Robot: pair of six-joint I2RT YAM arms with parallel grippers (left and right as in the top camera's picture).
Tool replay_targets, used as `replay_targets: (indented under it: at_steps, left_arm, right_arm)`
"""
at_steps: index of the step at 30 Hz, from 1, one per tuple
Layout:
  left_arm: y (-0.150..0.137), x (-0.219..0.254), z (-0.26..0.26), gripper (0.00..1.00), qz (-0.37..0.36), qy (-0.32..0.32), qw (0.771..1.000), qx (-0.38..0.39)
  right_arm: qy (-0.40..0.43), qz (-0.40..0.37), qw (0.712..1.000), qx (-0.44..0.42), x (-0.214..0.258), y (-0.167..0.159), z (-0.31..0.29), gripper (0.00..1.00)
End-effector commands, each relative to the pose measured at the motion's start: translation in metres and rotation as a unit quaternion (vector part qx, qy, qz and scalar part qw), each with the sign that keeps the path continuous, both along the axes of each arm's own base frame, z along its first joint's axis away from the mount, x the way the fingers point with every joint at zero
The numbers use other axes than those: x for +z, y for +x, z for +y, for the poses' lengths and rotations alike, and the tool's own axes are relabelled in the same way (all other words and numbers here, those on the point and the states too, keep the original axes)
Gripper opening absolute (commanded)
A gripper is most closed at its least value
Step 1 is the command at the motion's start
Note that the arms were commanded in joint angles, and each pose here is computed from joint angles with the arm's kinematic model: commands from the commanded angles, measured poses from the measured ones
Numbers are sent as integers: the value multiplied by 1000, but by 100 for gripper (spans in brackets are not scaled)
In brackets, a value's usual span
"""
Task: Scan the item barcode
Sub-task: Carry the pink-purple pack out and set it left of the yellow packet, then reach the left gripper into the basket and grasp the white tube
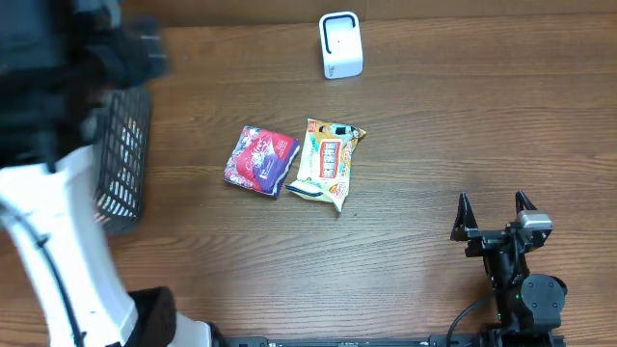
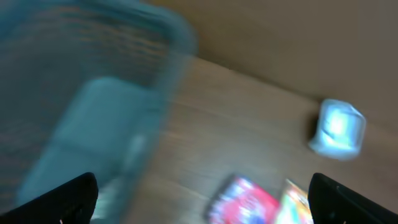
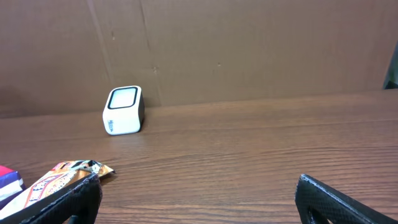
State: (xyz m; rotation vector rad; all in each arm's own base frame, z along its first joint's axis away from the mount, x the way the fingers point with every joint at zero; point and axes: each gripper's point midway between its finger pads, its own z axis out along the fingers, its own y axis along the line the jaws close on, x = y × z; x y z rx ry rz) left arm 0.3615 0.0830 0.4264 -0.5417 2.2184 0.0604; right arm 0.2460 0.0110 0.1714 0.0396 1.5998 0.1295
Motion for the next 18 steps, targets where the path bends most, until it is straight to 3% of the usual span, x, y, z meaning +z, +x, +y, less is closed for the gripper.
replay_targets:
  at_steps: [1, 5, 9, 12, 14, 18]
  left_arm:
    - [-29, 0, 64, 100, 4, -15, 996, 86]
    - [-55, -32, 120, 100, 32, -88, 984, 155]
    - [-64, -77, 157, 100, 78, -131, 968, 199]
    - [-47, -113, 156, 89, 101, -175, 968, 149]
    - [-27, -137, 150, 92, 108, -198, 971, 83]
    - [-12, -178, 157, 96, 148, -207, 965, 62]
  right_arm:
    - [-2, -2, 1000, -4, -2, 0, -1, 100]
    - [-2, -2, 1000, -4, -2, 0, -1, 100]
    - [-2, -2, 1000, -4, -2, 0, -1, 100]
    - [-2, -2, 1000, -4, -2, 0, -1, 100]
    - [-2, -2, 1000, -4, -2, 0, -1, 100]
    - [-2, -2, 1000, -4, -2, 0, -2, 100]
